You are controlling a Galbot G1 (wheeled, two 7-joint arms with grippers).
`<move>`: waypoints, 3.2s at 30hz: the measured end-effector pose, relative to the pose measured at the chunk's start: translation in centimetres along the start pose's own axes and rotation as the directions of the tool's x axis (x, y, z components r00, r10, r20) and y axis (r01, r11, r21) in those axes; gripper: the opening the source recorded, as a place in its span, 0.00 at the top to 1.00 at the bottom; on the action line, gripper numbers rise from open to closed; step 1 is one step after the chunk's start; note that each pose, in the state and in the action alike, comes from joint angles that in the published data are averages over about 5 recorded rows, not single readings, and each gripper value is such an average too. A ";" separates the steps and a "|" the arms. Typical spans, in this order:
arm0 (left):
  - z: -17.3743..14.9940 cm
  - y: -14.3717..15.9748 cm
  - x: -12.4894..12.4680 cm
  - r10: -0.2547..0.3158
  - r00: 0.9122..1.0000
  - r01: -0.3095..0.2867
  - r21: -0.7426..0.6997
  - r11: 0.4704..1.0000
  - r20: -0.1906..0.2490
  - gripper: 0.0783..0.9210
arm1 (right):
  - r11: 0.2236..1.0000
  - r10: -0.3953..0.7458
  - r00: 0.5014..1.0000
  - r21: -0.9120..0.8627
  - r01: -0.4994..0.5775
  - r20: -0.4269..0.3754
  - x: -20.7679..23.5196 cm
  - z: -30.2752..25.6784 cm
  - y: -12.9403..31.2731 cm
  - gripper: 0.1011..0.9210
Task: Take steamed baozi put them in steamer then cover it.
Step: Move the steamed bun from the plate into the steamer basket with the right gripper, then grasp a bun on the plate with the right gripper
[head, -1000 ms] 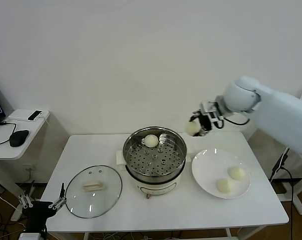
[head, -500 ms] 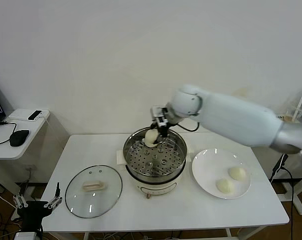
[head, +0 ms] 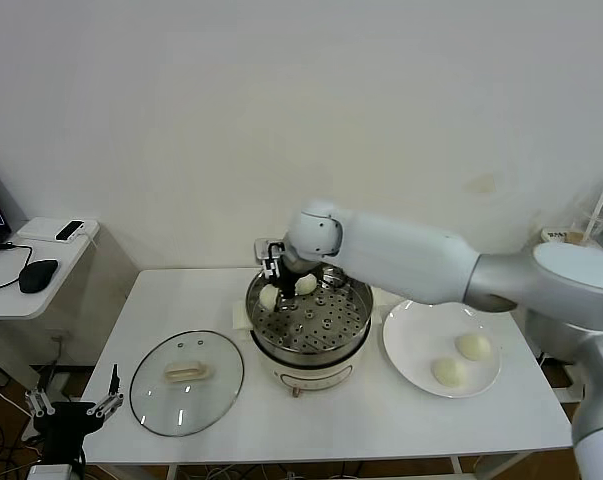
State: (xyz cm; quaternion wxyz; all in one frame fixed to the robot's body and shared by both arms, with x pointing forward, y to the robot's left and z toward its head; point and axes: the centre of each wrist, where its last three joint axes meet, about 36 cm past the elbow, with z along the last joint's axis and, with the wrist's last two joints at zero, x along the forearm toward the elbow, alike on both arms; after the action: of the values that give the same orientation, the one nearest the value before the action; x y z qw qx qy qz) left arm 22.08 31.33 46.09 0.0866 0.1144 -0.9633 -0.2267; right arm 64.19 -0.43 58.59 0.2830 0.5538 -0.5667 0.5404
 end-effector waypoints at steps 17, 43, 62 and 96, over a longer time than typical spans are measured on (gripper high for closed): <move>-0.1 0.0 0.0 -0.002 1.000 0.002 0.001 1.000 0.002 0.12 | 0.999 -0.003 1.000 0.037 0.004 -0.019 1.2 0.0 -0.4 0.13; 0.1 0.1 -0.2 0.029 1.000 -0.028 -0.014 0.999 0.007 0.12 | 0.994 0.000 0.987 0.112 0.018 -0.163 17.3 20.3 6.6 0.12; 0.4 0.0 0.2 0.028 1.000 -0.029 -0.028 0.999 -0.013 0.12 | 0.996 -0.093 0.968 -0.023 0.090 -0.231 10.3 31.7 16.7 0.12; 1.0 0.0 0.4 0.017 0.999 -0.018 -0.028 0.999 -0.036 0.12 | 0.984 -0.148 0.956 -0.137 0.116 -0.253 1.5 35.4 17.7 0.21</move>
State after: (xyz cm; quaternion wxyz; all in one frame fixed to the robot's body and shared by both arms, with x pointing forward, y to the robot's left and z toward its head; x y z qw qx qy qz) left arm 21.47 31.58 45.27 0.1072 0.1089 -0.9593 -0.2374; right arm 57.17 -37.18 45.59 0.4241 0.4961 -0.5174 0.5535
